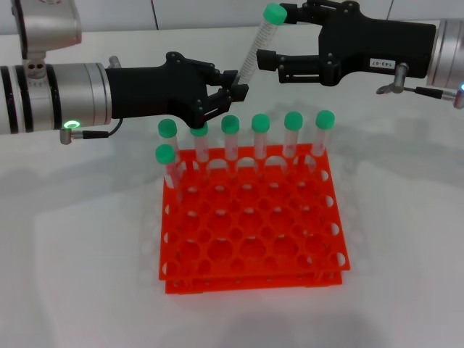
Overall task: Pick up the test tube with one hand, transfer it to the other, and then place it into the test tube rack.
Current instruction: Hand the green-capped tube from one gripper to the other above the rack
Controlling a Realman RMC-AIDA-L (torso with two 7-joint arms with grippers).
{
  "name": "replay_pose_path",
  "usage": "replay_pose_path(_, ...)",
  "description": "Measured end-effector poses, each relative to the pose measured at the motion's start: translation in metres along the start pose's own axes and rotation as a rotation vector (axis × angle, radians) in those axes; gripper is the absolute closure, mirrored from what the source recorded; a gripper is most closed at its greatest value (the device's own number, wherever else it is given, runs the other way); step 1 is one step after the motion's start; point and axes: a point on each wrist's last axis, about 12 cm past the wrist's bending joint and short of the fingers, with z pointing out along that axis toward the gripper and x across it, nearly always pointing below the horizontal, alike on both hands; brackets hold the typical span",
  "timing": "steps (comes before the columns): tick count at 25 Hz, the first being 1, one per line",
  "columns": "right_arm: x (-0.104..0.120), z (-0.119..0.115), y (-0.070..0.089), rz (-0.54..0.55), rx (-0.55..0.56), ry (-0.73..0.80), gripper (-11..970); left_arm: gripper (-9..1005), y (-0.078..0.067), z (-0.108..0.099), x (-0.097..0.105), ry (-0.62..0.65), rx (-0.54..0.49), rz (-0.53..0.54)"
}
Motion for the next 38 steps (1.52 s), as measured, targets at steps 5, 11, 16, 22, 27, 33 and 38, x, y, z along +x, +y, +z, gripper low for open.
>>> replay_pose_path(5,-0.002,0.002,0.000,-0.005,-0.003,-0.002,171,797,0.000,0.000,0.000,0.001,0.000,0.000)
replay_pose_path(11,-0.005,0.006,-0.001,-0.015,-0.012,-0.007,172,800,0.000,0.000,0.000,0.001,0.001,0.002)
replay_pose_path(16,-0.008,0.009,-0.001,-0.020,-0.019,-0.010,174,802,0.000,0.000,0.000,0.001,0.002,0.006)
replay_pose_path(22,-0.008,0.010,0.000,-0.019,-0.023,-0.012,175,805,-0.001,0.002,-0.002,0.007,0.014,0.016)
replay_pose_path(27,-0.008,0.010,0.000,-0.018,-0.020,-0.012,179,808,-0.001,0.002,-0.003,0.007,0.015,0.017)
replay_pose_path(33,-0.008,0.010,0.000,-0.017,-0.019,-0.011,194,811,-0.001,0.002,-0.003,0.007,0.015,0.017)
replay_pose_path(38,-0.007,0.010,0.000,-0.017,-0.018,-0.011,205,814,-0.002,0.003,-0.002,0.013,0.020,0.018)
